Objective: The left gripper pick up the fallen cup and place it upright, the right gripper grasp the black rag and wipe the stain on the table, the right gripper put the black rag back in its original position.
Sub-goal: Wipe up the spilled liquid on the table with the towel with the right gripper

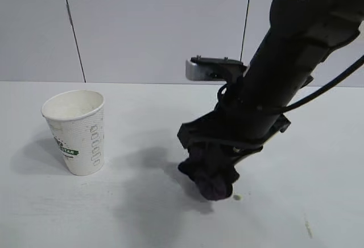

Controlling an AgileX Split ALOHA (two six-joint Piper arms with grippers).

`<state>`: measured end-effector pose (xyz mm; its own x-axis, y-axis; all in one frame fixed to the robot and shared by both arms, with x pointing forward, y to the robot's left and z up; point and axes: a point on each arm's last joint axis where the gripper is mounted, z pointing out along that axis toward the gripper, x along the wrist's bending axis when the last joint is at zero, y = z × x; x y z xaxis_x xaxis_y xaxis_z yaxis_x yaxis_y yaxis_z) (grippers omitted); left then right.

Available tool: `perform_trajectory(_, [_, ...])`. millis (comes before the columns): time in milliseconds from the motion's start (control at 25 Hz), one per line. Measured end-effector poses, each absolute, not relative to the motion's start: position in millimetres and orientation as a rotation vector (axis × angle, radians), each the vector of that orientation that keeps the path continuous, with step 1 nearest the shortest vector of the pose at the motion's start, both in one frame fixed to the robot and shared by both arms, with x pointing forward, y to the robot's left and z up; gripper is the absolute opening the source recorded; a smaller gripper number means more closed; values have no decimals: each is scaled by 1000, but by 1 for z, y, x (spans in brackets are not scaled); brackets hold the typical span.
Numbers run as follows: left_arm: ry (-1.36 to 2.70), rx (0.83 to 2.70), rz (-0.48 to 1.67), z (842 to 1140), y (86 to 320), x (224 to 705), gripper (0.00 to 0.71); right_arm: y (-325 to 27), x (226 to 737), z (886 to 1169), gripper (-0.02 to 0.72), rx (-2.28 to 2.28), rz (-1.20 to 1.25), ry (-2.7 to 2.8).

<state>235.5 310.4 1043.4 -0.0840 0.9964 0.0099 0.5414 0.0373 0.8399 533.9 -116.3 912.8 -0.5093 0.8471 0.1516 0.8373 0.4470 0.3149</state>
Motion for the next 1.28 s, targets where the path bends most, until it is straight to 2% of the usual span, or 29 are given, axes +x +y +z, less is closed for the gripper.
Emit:
perform_trajectory(280, [1695, 1566, 933, 1043, 310, 235, 664, -122, 536, 900, 83, 1486, 442, 2674])
perform_trajectory(520, [1695, 1566, 933, 1043, 310, 235, 664, -163, 549, 898, 83, 1541, 229, 2595])
perform_trajectory(720, [1695, 1566, 933, 1043, 310, 235, 664, -186, 559, 899, 83, 1631, 164, 2473])
perform_trajectory(840, [1695, 1566, 933, 1043, 310, 235, 664, -180, 558, 899, 83, 1692, 221, 2453])
perform_trajectory(1160, [1695, 1566, 933, 1043, 310, 235, 664, -119, 540, 901, 83, 1578, 459, 2546])
perform_trajectory(1280, [1695, 1566, 933, 1043, 310, 235, 664, -111, 536, 902, 83, 1547, 478, 2562])
